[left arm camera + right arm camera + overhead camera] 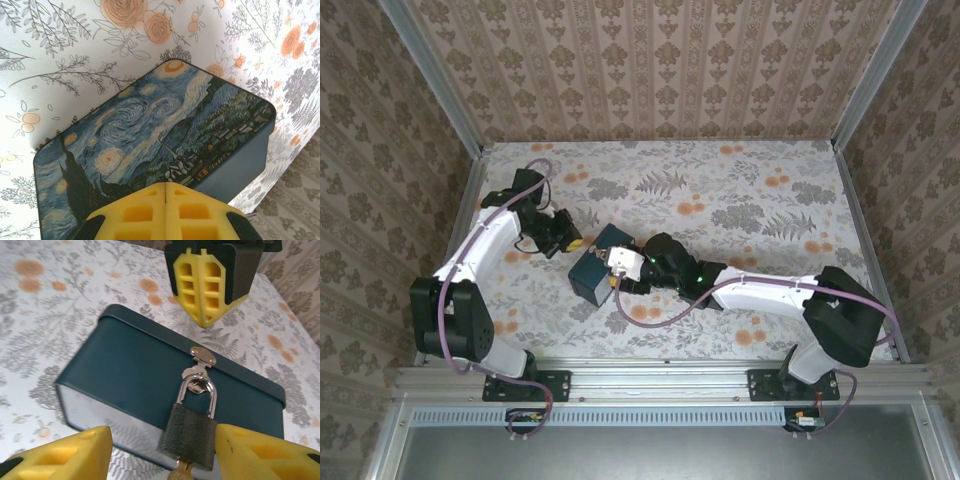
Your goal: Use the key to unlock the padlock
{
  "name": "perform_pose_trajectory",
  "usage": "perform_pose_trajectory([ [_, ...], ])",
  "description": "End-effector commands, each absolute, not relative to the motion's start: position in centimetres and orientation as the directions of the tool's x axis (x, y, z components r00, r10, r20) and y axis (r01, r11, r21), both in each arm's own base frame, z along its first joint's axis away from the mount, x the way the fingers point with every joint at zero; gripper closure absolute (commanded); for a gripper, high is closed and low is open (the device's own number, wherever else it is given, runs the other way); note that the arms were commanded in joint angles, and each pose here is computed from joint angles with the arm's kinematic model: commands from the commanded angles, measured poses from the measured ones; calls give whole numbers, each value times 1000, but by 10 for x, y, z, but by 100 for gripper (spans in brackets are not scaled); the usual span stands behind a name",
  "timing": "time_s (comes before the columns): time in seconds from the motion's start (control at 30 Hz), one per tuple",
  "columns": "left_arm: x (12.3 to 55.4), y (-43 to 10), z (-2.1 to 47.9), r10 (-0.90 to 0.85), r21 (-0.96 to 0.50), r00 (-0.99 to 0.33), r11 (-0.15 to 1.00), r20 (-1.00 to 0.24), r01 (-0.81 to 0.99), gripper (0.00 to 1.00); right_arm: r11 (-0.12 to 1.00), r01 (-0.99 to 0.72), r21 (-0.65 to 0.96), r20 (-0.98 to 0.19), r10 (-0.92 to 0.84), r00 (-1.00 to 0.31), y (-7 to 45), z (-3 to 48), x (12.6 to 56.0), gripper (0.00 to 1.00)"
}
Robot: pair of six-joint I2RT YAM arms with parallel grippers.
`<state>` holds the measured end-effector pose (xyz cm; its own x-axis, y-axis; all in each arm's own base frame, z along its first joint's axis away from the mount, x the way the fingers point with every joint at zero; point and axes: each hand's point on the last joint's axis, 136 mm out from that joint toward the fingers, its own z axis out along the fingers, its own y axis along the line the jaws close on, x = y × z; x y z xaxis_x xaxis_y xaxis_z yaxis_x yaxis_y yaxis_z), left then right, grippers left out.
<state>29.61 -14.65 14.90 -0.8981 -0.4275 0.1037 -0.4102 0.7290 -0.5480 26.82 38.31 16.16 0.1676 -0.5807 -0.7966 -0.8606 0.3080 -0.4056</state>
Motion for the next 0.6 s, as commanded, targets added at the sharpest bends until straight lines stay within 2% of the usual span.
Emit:
perform_pose_trajectory([
  [0.0,291,-148,137,-394,-528,-913,756,104,-387,100,287,-796,-532,-734,-625,265,388,161,283,46],
  [0.1,289,-148,134,-394,-528,-912,754,112,-391,100,258,-794,-550,-709,-647,281,391,151,285,49],
  [0.23,289,-149,135,-388,-530,-915,756,109,-383,100,272,-781,-561,-710,-644,285,393,153,289,63],
  [0.37,286,-150,132,-378,-522,-918,763,119,-382,100,294,-780,-553,-721,-638,271,395,158,292,63],
  [0.5,281,-152,128,-374,-512,-919,769,127,-383,100,325,-783,-530,-746,-618,248,395,167,291,57],
  [0.57,280,-152,127,-372,-509,-919,770,130,-384,100,348,-775,-528,-758,-605,244,396,173,293,58],
])
